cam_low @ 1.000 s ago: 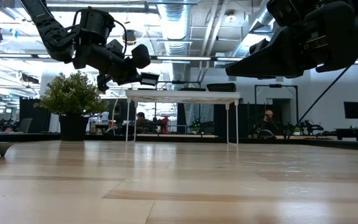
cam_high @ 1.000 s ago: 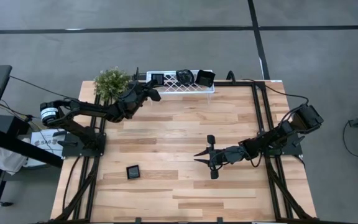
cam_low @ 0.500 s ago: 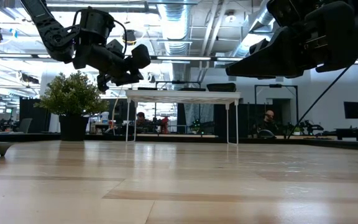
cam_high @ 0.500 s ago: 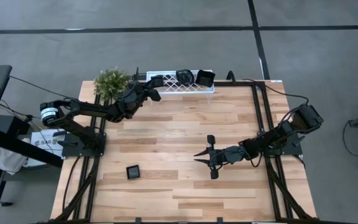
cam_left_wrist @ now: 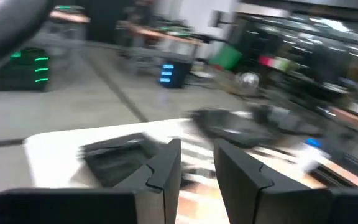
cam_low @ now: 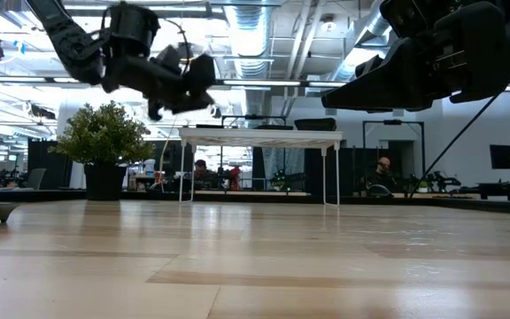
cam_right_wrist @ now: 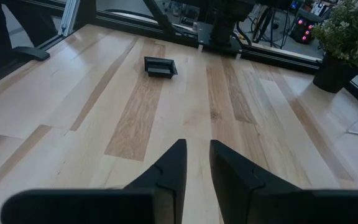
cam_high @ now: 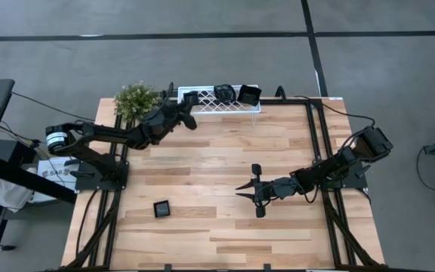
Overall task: Pick & Place Mini shaped plates
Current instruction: Stack the black square plate on top of the black square plate on the shelf
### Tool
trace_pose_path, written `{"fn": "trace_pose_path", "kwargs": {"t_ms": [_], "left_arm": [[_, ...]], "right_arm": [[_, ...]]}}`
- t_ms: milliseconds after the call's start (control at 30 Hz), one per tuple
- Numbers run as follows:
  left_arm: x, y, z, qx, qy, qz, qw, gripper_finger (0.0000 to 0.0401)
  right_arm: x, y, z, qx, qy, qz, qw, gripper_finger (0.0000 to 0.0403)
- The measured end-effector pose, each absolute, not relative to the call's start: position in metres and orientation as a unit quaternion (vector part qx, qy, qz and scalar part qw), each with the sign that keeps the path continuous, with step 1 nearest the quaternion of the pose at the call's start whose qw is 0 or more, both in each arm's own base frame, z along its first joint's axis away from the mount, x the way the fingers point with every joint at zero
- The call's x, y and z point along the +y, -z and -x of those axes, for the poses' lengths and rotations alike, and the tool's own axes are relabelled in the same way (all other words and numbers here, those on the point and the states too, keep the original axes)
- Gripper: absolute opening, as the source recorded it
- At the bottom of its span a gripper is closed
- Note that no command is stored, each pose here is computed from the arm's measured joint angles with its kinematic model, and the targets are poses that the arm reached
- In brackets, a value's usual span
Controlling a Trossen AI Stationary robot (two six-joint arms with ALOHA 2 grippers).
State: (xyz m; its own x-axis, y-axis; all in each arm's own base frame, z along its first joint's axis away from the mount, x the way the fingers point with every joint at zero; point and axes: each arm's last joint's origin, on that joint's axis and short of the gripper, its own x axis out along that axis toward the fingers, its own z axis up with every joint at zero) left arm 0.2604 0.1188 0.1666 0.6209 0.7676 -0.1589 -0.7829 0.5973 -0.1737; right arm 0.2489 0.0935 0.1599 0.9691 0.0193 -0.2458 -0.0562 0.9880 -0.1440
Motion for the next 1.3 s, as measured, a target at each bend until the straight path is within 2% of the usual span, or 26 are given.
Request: {"fn": "trace_pose_path", "kwargs": {"t_ms": [200,367,533,800,933,1067,1300], "left_arm": [[0.079,-0.193,-0.261,0.076,-0.315,0.043,0.945,0.0097],[0.036,-0.204,-0.246,0.163,-0.237,0.001,0.958,0.0097],[-0.005,-0.208,-0.223,0.239,-0.111,0.001,0.965,0.0097],[-0.062,-0.171,-0.184,0.318,0.056,0.051,0.945,0.0097],[-0.072,-0.141,-0.161,0.371,0.074,0.077,0.922,0.0097],[-0.072,-0.117,-0.143,0.414,0.052,0.130,0.899,0.0097],[-0.066,-0.097,-0.127,0.458,0.041,0.172,0.871,0.0097]], "right_arm": [[0.095,-0.160,-0.248,0.123,-0.022,0.075,0.989,0.0065],[0.099,-0.160,-0.247,0.122,-0.029,0.076,0.989,0.0065],[0.099,-0.161,-0.247,0.117,-0.029,0.074,0.990,0.0065],[0.100,-0.162,-0.247,0.111,-0.032,0.072,0.991,0.0065],[0.101,-0.162,-0.247,0.111,-0.034,0.072,0.991,0.0065],[0.101,-0.162,-0.247,0.111,-0.034,0.072,0.991,0.0065],[0.101,-0.162,-0.247,0.111,-0.034,0.072,0.991,0.0065]]}}
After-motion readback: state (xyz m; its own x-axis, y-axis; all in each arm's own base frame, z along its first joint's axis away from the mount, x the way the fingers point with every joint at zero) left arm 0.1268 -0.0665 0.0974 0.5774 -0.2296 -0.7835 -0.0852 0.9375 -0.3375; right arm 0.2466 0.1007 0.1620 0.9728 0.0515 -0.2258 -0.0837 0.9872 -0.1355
